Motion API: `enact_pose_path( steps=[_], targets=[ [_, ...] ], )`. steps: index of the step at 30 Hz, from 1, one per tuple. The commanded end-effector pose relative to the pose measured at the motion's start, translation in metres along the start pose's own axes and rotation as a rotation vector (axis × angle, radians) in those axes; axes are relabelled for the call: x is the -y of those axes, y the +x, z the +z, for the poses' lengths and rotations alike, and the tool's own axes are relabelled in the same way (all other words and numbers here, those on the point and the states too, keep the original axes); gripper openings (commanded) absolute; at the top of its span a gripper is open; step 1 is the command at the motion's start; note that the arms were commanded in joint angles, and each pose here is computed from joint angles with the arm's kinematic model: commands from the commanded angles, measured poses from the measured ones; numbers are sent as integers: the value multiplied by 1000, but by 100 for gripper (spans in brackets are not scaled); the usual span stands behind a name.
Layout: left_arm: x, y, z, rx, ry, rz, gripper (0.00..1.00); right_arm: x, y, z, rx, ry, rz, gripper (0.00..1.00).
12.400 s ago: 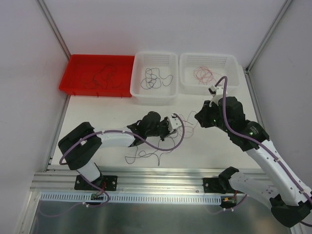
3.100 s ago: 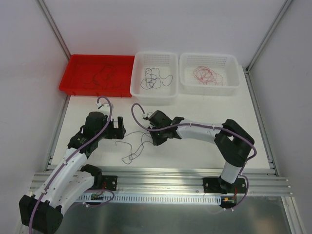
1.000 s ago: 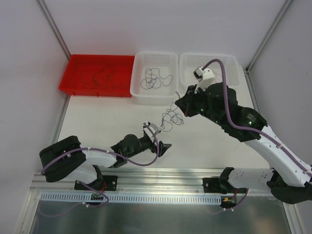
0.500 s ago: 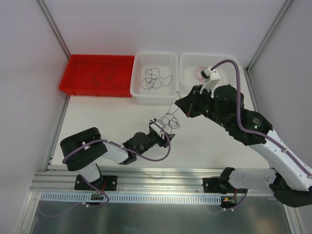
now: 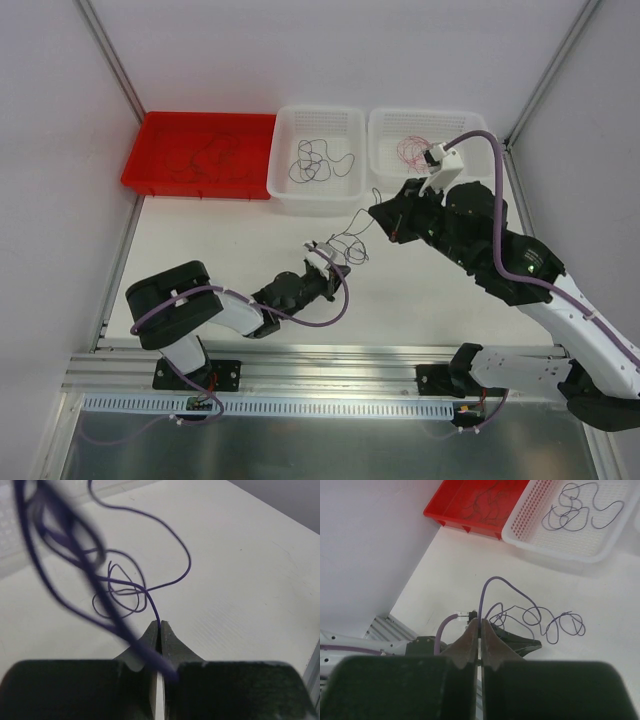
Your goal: Untangle the cables
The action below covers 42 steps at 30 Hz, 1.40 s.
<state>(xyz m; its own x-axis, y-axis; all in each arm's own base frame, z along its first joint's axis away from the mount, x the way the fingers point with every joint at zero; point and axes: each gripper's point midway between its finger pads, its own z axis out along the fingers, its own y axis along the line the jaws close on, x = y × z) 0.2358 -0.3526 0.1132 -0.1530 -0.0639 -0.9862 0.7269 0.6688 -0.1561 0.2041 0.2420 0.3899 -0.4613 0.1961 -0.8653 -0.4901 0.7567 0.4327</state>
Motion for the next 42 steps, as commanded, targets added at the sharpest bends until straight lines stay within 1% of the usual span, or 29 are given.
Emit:
enact_pose_path(
  steps=[1,5,8,9,10,11,12,13,14,15,17,18,19,20,21,22,24,26,27,28,29,31,32,33,35,37,40,41,42],
  targets=[
    [4,-53,-9,212,-4,-153,0,20,-27,-20,115,98,-19,1],
    [-23,-23,-22,108,-144,-231,0,58,-45,-42,185,265,-81,1],
    [-55,-6,-37,76,-274,-338,0,79,-58,-64,220,371,-103,1],
    [-61,-2,-41,73,-302,-414,0,87,-61,-71,231,409,-117,1],
    [-81,2,-49,74,-361,-454,0,91,-62,-76,235,424,-121,1],
    [-90,5,-54,71,-392,-492,0,95,-65,-84,253,437,-120,1],
    [-100,23,-64,28,-445,-554,0,101,-66,-90,260,464,-127,1],
    [-118,20,-71,52,-500,-596,0,104,-67,-96,270,478,-125,1],
    [-125,22,-77,53,-526,-627,0,108,-68,-101,278,493,-127,1],
    [-134,35,-88,23,-573,-651,0,113,-69,-110,293,513,-125,1],
    [-153,28,-100,56,-634,-681,0,120,-70,-119,306,546,-131,1],
    [-156,17,-103,80,-632,-690,0,124,-72,-128,323,564,-130,1],
    [-162,27,-111,31,-675,-676,0,126,-72,-130,326,576,-136,1],
    [-172,25,-117,30,-708,-665,0,129,-72,-134,329,592,-142,1],
    [-175,12,-118,58,-711,-669,0,134,-73,-140,338,615,-143,1],
    [-180,23,-128,7,-756,-664,0,135,-73,-142,340,623,-145,1],
    [-195,13,-139,35,-810,-676,0,140,-71,-146,339,650,-154,1],
    [-202,20,-151,0,-855,-680,0,143,-70,-149,340,658,-154,1],
    [-209,10,-155,28,-870,-682,0,146,-66,-148,333,674,-159,1],
    [-209,7,-155,22,-861,-674,0,147,-63,-145,326,674,-161,1],
    [-209,5,-157,3,-856,-639,0,148,-61,-142,317,680,-167,1],
    [-207,-17,-153,31,-816,-596,0,150,-50,-129,272,676,-186,1],
    [-202,-20,-152,-1,-778,-544,0,150,-44,-120,241,678,-199,1],
    [-200,-35,-148,12,-750,-518,0,149,-37,-112,213,661,-195,1],
    [-191,-44,-144,-33,-682,-446,0,151,-19,-92,143,653,-205,1],
    [-183,-54,-144,-53,-640,-416,0,149,3,-74,71,614,-190,1],
    [-171,-56,-145,-77,-563,-367,0,151,49,-45,-76,571,-170,1],
    [-168,-56,-146,-83,-545,-349,0,151,76,-35,-162,536,-165,2],
    [-162,-58,-147,-81,-511,-337,0,150,92,-26,-222,515,-162,8]
  ],
)
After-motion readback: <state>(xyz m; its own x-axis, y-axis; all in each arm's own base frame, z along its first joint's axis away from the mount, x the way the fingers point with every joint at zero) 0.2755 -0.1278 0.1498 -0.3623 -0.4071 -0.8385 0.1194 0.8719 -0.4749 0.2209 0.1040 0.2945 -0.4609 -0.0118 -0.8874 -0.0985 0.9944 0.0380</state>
